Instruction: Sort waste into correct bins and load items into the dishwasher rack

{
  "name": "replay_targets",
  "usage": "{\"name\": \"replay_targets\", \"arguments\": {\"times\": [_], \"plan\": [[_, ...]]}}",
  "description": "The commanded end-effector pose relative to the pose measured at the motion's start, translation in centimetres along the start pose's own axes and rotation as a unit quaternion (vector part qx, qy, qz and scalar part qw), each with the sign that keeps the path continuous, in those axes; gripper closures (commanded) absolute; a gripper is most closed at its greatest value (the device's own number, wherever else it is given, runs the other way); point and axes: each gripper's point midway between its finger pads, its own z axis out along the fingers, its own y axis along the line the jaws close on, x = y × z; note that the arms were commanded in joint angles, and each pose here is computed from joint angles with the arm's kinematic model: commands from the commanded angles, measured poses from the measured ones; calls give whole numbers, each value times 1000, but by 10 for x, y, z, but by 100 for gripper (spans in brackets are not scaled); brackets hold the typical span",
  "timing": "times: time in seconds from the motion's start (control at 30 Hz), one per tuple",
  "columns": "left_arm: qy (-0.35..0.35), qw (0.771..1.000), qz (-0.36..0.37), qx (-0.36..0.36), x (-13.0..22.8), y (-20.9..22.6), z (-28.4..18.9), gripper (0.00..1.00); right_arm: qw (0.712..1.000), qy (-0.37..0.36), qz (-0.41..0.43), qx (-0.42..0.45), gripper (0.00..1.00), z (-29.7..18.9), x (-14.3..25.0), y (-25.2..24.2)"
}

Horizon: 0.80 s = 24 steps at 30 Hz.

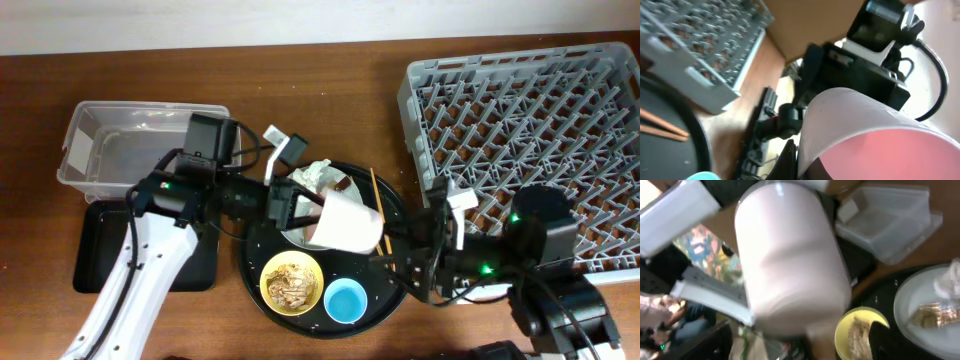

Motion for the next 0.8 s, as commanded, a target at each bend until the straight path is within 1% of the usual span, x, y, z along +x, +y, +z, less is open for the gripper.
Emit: {"name": "replay_targets", "arguments": {"times": [0.0,0.03,0.07,0.17,0.2,0.27,0.3,0.33,0.4,0.43,0.57,0.6,0.63,0.67,0.7,0.73,0.77], "plan": [[14,998,28,49,4,-24,6,99,1000,-9,6,-12,14,11,-13,15],[16,998,29,50,5,-25,7,99,1000,-3,-5,-27,14,17,-12,21],[16,998,29,50,5,-25,8,99,999,4,-9,-35,17,23,-10,24],[15,999,29,43,5,-22,8,99,999,14,-8,-35,33,33,-6,24],[15,999,27,37,5,-20,8,99,999,13,-9,-34,36,33,-7,24],[16,999,25,35,5,-20,8,99,1000,6,-12,-22,36,32,-10,21],[16,999,22,35,6,-20,8,99,1000,-1,-19,-21,25,32,-13,22],[17,999,18,35,7,-20,8,99,999,-10,-32,-25,20,30,-17,26],[18,999,16,35,7,-20,8,99,998,-30,-48,-15,20,27,-26,26],[18,999,16,35,7,-20,8,99,998,-33,-47,-11,22,26,-27,23],[18,999,17,35,7,-19,8,99,999,-28,-40,-10,36,25,-24,22],[18,999,17,35,7,-19,8,93,999,-28,-40,-10,38,25,-25,22],[18,999,17,31,7,-18,8,73,999,-28,-40,-10,38,25,-24,22],[16,1000,17,20,7,-14,8,58,999,-29,-40,-8,38,25,-24,22],[15,1000,17,8,6,-10,8,51,999,-31,-42,-1,39,24,-24,21],[14,1000,17,-14,6,-3,8,38,998,-36,-38,18,42,21,-24,16],[14,1000,17,-22,5,0,7,38,998,-41,-33,34,42,18,-24,12]]}}
